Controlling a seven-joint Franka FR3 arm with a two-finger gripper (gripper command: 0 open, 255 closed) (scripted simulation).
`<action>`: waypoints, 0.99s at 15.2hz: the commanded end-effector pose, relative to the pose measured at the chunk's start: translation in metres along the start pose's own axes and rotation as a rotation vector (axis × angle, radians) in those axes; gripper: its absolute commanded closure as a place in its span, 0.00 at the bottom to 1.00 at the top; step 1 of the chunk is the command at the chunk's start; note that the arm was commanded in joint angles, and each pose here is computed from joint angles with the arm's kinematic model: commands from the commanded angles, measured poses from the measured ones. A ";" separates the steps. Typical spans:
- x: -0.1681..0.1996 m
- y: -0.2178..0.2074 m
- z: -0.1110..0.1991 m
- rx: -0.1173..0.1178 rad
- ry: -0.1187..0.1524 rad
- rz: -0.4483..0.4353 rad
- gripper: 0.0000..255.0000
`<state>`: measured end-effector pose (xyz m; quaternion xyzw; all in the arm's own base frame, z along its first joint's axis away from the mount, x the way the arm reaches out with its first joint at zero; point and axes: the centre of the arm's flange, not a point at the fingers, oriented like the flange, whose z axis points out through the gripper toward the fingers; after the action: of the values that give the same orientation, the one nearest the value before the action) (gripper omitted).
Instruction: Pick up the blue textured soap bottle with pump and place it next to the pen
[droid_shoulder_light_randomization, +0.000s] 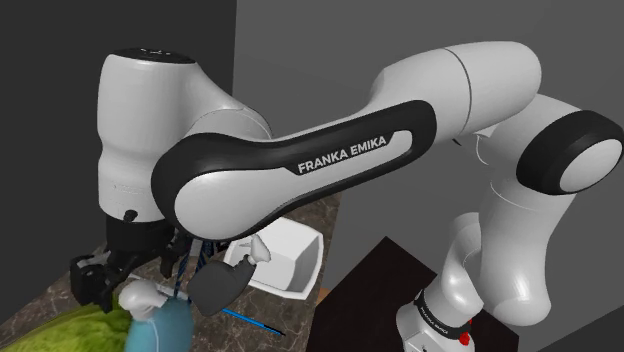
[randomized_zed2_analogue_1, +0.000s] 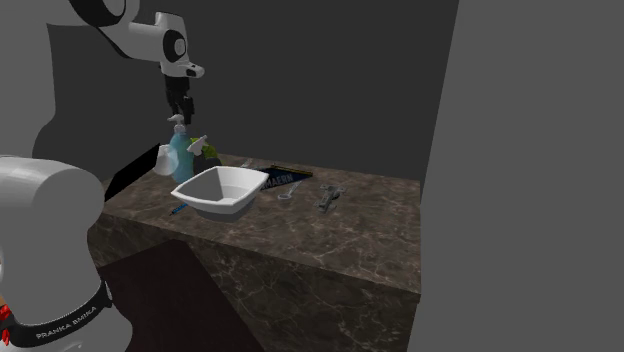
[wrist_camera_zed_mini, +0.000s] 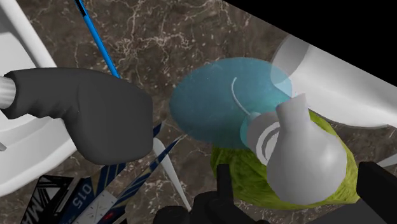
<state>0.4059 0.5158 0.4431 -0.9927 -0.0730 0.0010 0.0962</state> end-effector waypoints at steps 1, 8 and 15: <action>0.000 0.000 0.000 0.000 0.000 0.000 0.00; 0.000 0.000 -0.050 0.000 0.000 0.000 0.00; 0.000 0.000 -0.050 0.000 0.000 0.000 0.00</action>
<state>0.4067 0.5062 0.4923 -0.9927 -0.0730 0.0009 0.0963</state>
